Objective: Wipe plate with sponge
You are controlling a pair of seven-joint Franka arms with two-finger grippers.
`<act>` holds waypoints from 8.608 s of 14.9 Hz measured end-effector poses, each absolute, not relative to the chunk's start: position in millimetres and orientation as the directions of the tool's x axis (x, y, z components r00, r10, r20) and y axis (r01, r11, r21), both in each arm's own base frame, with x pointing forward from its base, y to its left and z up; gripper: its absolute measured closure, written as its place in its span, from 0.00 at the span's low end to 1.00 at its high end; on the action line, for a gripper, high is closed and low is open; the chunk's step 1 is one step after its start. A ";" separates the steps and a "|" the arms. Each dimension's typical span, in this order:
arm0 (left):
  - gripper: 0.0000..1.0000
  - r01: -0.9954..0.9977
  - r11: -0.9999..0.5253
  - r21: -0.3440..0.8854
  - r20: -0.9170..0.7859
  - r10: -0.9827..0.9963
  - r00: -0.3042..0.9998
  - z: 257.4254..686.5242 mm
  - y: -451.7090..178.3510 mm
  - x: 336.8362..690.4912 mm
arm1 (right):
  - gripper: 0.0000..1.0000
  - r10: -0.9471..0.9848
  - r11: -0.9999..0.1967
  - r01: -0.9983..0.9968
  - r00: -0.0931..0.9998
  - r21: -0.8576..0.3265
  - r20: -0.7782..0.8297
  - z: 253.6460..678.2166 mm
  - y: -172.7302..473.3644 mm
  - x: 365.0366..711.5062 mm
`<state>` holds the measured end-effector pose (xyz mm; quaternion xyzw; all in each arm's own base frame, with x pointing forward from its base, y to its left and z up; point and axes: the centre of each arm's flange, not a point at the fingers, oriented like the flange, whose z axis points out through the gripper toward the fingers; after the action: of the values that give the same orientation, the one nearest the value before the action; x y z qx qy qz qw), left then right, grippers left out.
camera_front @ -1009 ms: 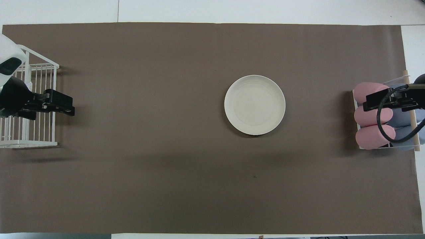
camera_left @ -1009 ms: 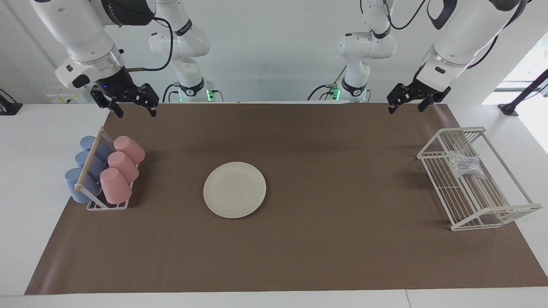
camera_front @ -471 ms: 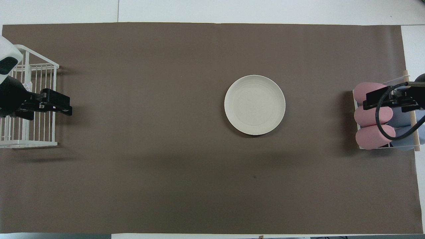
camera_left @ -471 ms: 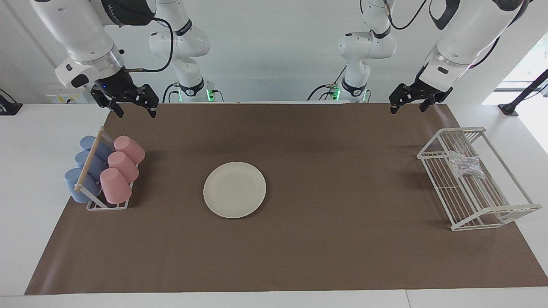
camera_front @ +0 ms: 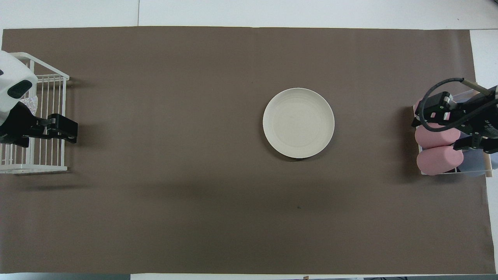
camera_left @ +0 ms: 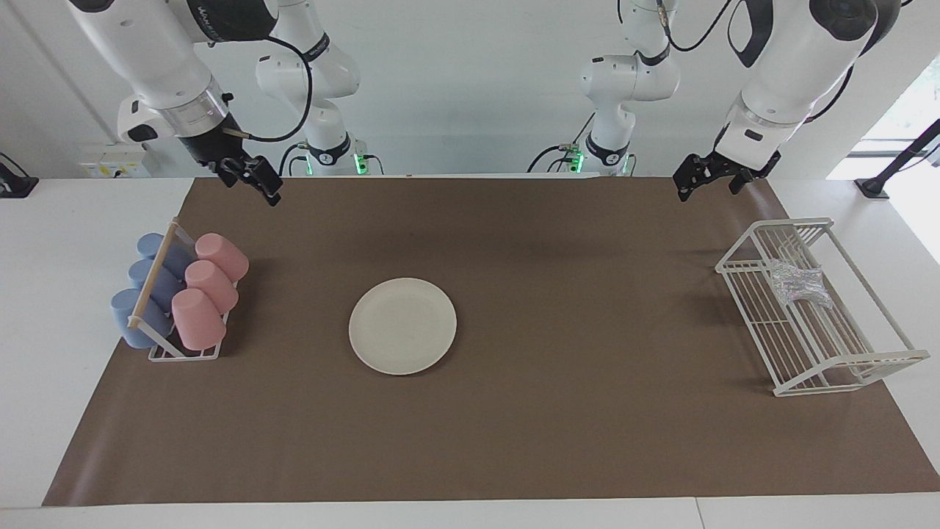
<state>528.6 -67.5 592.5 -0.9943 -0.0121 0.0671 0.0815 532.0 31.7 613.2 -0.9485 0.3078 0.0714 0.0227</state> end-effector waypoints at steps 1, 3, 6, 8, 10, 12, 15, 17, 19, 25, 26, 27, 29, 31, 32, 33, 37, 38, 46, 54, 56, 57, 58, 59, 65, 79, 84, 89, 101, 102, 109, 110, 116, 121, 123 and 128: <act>0.00 0.004 -0.975 -0.223 -0.134 0.034 0.990 582.8 -63.9 531.0 | 0.00 -0.636 -0.766 -0.642 0.754 0.019 -0.163 613.1 41.7 528.9; 0.00 -0.028 -0.938 -0.346 -0.137 0.021 0.990 557.6 -57.6 542.0 | 0.00 -0.718 -0.691 -0.721 0.676 0.052 -0.165 615.8 61.5 522.8; 0.00 -0.045 -0.837 -0.545 -0.131 0.032 0.991 490.1 -59.8 571.1 | 0.00 -0.824 -0.561 -0.824 0.547 0.080 -0.147 621.0 79.7 516.5; 0.00 -0.090 -0.756 -0.648 -0.144 0.005 0.990 444.8 -53.9 585.7 | 0.00 -0.882 -0.466 -0.879 0.452 0.098 -0.135 621.3 88.9 514.8; 0.00 -0.149 -0.669 -0.728 -0.177 -0.026 0.984 416.3 -46.1 593.6 | 0.00 -0.895 -0.441 -0.892 0.428 0.103 -0.130 621.7 93.6 513.7; 0.00 -0.200 -0.583 -0.788 -0.207 -0.055 0.977 395.4 -40.3 601.9 | 0.00 -0.899 -0.432 -0.896 0.418 0.103 -0.129 622.6 93.7 512.9; 0.00 -0.221 -0.541 -0.812 -0.220 -0.067 0.973 381.8 -35.6 606.9 | 0.00 -0.931 -0.358 -0.929 0.347 0.097 -0.116 624.6 95.4 514.0; 0.00 -0.216 -0.541 -0.813 -0.215 -0.066 0.974 383.1 -32.4 608.3 | 0.00 -0.958 -0.275 -0.959 0.267 0.073 -0.102 627.3 108.8 515.7; 0.04 -0.213 -0.542 -0.813 -0.211 -0.066 0.975 384.1 -31.6 609.1 | 0.00 -0.969 -0.233 -0.971 0.227 0.060 -0.093 628.9 132.4 512.9; 0.76 -0.207 -0.544 -0.813 -0.202 -0.071 0.977 387.0 -31.4 611.1 | 0.00 -0.974 -0.185 -0.983 0.181 0.019 -0.138 633.4 157.5 512.2; 0.87 -0.206 -0.544 -0.813 -0.200 -0.072 0.977 387.5 -31.5 611.5 | 0.00 -0.973 -0.183 -0.983 0.178 0.020 -0.146 633.4 158.9 511.9; 0.95 -0.205 -0.545 -0.813 -0.197 -0.074 0.978 388.2 -31.8 612.1 | 0.00 -0.973 -0.180 -0.983 0.174 0.023 -0.153 632.8 161.7 511.5; 0.95 -0.203 -0.549 -0.811 -0.187 -0.085 0.979 392.0 -33.2 614.9 | 0.00 -0.977 -0.153 -0.988 0.146 0.032 -0.157 631.3 171.1 509.7; 0.95 -0.223 -0.556 -0.800 -0.197 -0.107 0.975 398.7 -33.0 618.4 | 0.00 -0.979 -0.139 -0.990 0.131 0.038 -0.156 631.6 190.1 503.7; 0.95 -0.230 -0.566 -0.792 -0.202 -0.113 0.973 404.2 -32.1 620.4 | 0.00 -0.979 -0.140 -0.989 0.133 0.040 -0.156 632.0 199.1 500.2; 0.95 -0.229 -0.586 -0.777 -0.201 -0.115 0.973 412.2 -31.6 622.4 | 0.00 -0.979 -0.143 -0.989 0.135 0.040 -0.155 632.3 205.2 497.7; 0.95 -0.115 -0.775 -0.622 -0.173 -0.007 0.985 486.9 -41.8 617.3 | 0.00 -0.978 -0.145 -0.989 0.138 0.036 -0.155 634.4 207.2 496.3; 0.95 -0.079 -0.829 -0.553 -0.174 0.022 0.984 510.4 -47.9 612.2 | 0.00 -0.978 -0.145 -0.989 0.139 0.031 -0.155 637.4 207.1 494.5; 0.95 0.240 -0.964 0.113 -0.269 0.203 0.941 591.9 -93.6 579.7 | 0.00 -0.979 -0.146 -0.989 0.139 0.036 -0.149 644.9 204.6 485.5; 0.95 0.435 -0.712 0.552 -0.423 0.211 0.882 602.2 -111.4 580.9 | 0.00 -0.980 -0.150 -0.986 0.140 0.069 -0.141 638.1 205.2 481.2; 0.95 0.481 -0.624 0.616 -0.456 0.217 0.863 588.9 -116.5 571.6 | 0.00 -0.980 -0.152 -0.986 0.140 0.075 -0.139 638.2 205.2 479.6; 0.95 0.491 -0.585 0.646 -0.465 0.210 0.860 581.4 -120.2 564.2 | 0.00 -0.980 -0.155 -0.985 0.144 0.076 -0.139 638.9 206.4 478.3; 0.95 0.492 -0.546 0.679 -0.467 0.196 0.862 574.3 -124.2 555.8 | 0.00 -0.979 -0.163 -0.984 0.152 0.075 -0.139 639.7 210.3 476.0; 0.95 0.488 -0.504 0.713 -0.464 0.183 0.867 567.1 -127.5 546.9 | 0.00 -0.977 -0.172 -0.982 0.160 0.074 -0.139 640.2 215.8 473.1; 0.95 0.429 -0.322 0.844 -0.425 0.086 0.901 534.5 -164.3 499.8 | 0.00 -0.980 -0.047 -0.998 0.039 0.035 -0.195 639.4 256.3 460.5; 0.95 0.090 -0.222 0.971 -0.121 -0.130 0.984 485.2 -195.9 464.0 | 0.00 -0.942 0.106 -0.992 -0.076 -0.075 -0.328 615.9 333.0 438.5; 0.95 0.089 -0.218 0.972 -0.122 -0.142 0.982 485.6 -197.1 462.5 | 0.00 -0.914 0.148 -0.985 -0.102 -0.090 -0.393 565.9 370.9 423.9; 0.95 0.090 -0.212 0.973 -0.126 -0.163 0.979 485.9 -200.5 459.4 | 0.00 -0.904 0.174 -0.980 -0.120 -0.097 -0.411 565.0 372.2 426.4; 0.95 -0.010 -0.186 0.983 -0.031 -0.219 0.975 485.4 -200.6 455.2 | 0.67 -0.876 0.198 -0.976 -0.133 -0.094 -0.463 567.5 369.9 434.2; 0.95 -0.018 -0.185 0.983 -0.023 -0.221 0.975 485.2 -198.9 455.6 | 0.77 -0.876 0.193 -0.977 -0.128 -0.096 -0.464 567.6 370.3 433.8; 0.95 -0.031 -0.198 0.980 -0.019 -0.246 0.969 482.9 -195.1 453.8 | 0.91 -0.878 0.177 -0.979 -0.111 -0.101 -0.465 567.5 374.0 431.1; 0.95 -0.033 -0.205 0.978 -0.020 -0.252 0.968 482.2 -194.9 453.2 | 0.91 -0.880 0.171 -0.980 -0.105 -0.103 -0.464 567.0 374.3 430.8; 0.59 -0.015 -0.299 0.954 -0.075 -0.285 0.956 478.1 -185.7 448.8 | 0.91 -0.887 0.140 -0.983 -0.070 -0.121 -0.456 564.7 368.7 435.6; 0.05 0.015 -0.433 0.901 -0.128 -0.232 0.964 479.3 -142.1 460.2 | 0.91 -0.918 -0.080 -0.980 0.142 -0.180 -0.369 547.9 325.6 461.3; 0.00 0.019 -0.481 0.876 -0.137 -0.211 0.968 479.2 -126.3 464.3 | 0.91 -0.920 -0.145 -0.970 0.205 -0.195 -0.333 531.5 292.9 480.1; 0.00 0.037 -0.577 0.816 -0.157 -0.159 0.975 486.0 -106.0 473.0 | 0.91 -0.906 -0.276 -0.938 0.327 -0.209 -0.269 447.7 250.9 506.7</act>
<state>473.0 -106.0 486.0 -0.8814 0.0346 0.1073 -0.4588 506.7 250.9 447.7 -0.7973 0.5782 0.0481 0.1662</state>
